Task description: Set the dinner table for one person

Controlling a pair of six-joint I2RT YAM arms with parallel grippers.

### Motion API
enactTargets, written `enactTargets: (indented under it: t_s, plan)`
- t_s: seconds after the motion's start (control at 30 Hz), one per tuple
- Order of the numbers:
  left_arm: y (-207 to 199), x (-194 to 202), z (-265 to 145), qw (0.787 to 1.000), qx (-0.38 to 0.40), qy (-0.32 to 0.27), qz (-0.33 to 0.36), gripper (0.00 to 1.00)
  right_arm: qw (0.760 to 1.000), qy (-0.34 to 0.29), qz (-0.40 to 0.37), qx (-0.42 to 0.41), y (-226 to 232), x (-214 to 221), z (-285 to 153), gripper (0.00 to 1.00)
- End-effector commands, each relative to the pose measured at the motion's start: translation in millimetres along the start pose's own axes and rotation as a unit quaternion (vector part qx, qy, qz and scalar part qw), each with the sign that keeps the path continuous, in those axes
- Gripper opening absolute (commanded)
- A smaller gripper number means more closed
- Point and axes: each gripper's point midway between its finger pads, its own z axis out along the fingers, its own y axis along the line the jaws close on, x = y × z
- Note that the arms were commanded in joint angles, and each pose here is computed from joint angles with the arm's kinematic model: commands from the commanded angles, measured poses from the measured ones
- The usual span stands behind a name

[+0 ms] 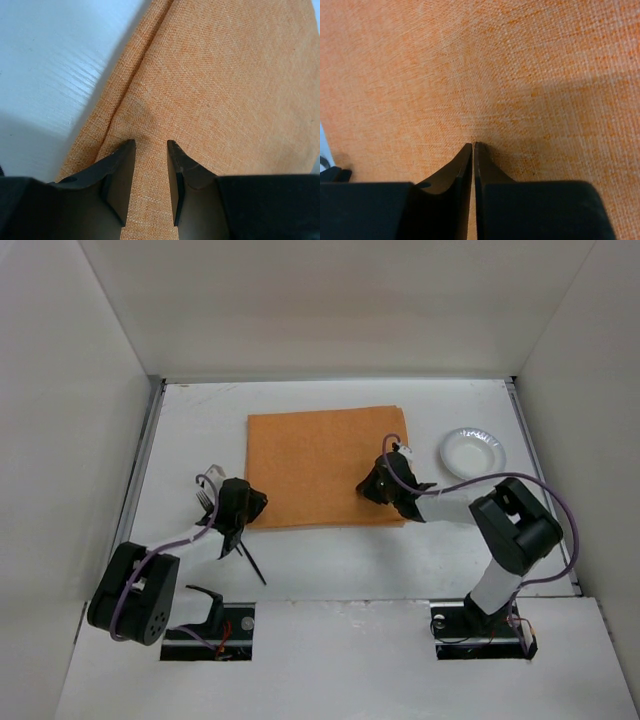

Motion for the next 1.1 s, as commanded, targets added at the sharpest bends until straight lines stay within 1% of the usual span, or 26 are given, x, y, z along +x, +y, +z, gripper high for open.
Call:
enactTargets:
  t_s: [0.0, 0.03, 0.1, 0.17, 0.27, 0.33, 0.4, 0.47, 0.63, 0.77, 0.9, 1.0, 1.07]
  plan:
    - [-9.1, -9.7, -4.8, 1.0, 0.014, -0.019, 0.004, 0.29, 0.999, -0.022, -0.006, -0.036, 25.2, -11.2, -21.4, 0.17]
    - [-14.5, -9.2, -7.7, 1.0, 0.024, -0.02, 0.005, 0.29, 0.998, -0.035, -0.012, -0.05, 35.2, -19.4, -29.9, 0.21]
    - [-25.2, -6.4, -13.5, 0.999, 0.042, -0.02, 0.008, 0.29, 0.996, -0.06, -0.021, -0.064, 46.9, -31.7, -48.0, 0.27]
    - [-38.0, -4.6, -19.3, 0.998, 0.059, -0.019, 0.016, 0.29, 0.995, -0.078, -0.027, -0.064, 47.3, -37.2, -62.5, 0.29]
    - [-53.1, 5.6, -24.5, 0.997, 0.078, -0.008, 0.028, 0.29, 0.995, -0.076, -0.021, -0.056, 34.7, -29.6, -69.5, 0.28]
    - [-61.7, 15.7, -25.7, 0.996, 0.087, 0.001, 0.036, 0.29, 0.997, -0.065, -0.014, -0.041, 19.4, -13.8, -68.9, 0.23]
    - [-66.1, 27.8, -23.7, 0.995, 0.085, 0.012, 0.055, 0.29, 0.998, -0.05, -0.011, -0.021, 1.2, 4.1, -65.6, 0.22]
    - [-57.9, 33.4, -17.4, 0.995, 0.07, 0.017, 0.064, 0.29, 1.0, -0.03, -0.003, 0.001, -15.1, 24.3, -60.4, 0.2]
    - [-31.5, 29.2, -6.8, 0.998, 0.035, 0.016, 0.048, 0.29, 1.0, 0.002, -0.008, 0.012, -24.0, 64.6, -60.3, 0.17]
    - [-20.8, 16.4, -9.1, 0.999, 0.029, 0.001, 0.036, 0.29, 1.0, -0.009, -0.007, 0.013, -25.0, 73.1, -72.6, 0.18]
    - [-16.0, 12.0, -7.2, 0.999, 0.021, -0.001, 0.037, 0.29, 1.0, -0.012, -0.008, 0.006, -17.9, 66.2, -82.8, 0.24]
    - [-14.5, 8.7, -6.6, 0.999, 0.026, 0.005, 0.028, 0.29, 0.999, -0.026, -0.023, -0.002, -8.6, 53.4, -92.3, 0.33]
    - [-19.0, 1.9, -10.8, 0.999, 0.036, -0.004, 0.021, 0.29, 0.998, -0.043, -0.031, -0.019, 2.3, 39.5, -105.4, 0.39]
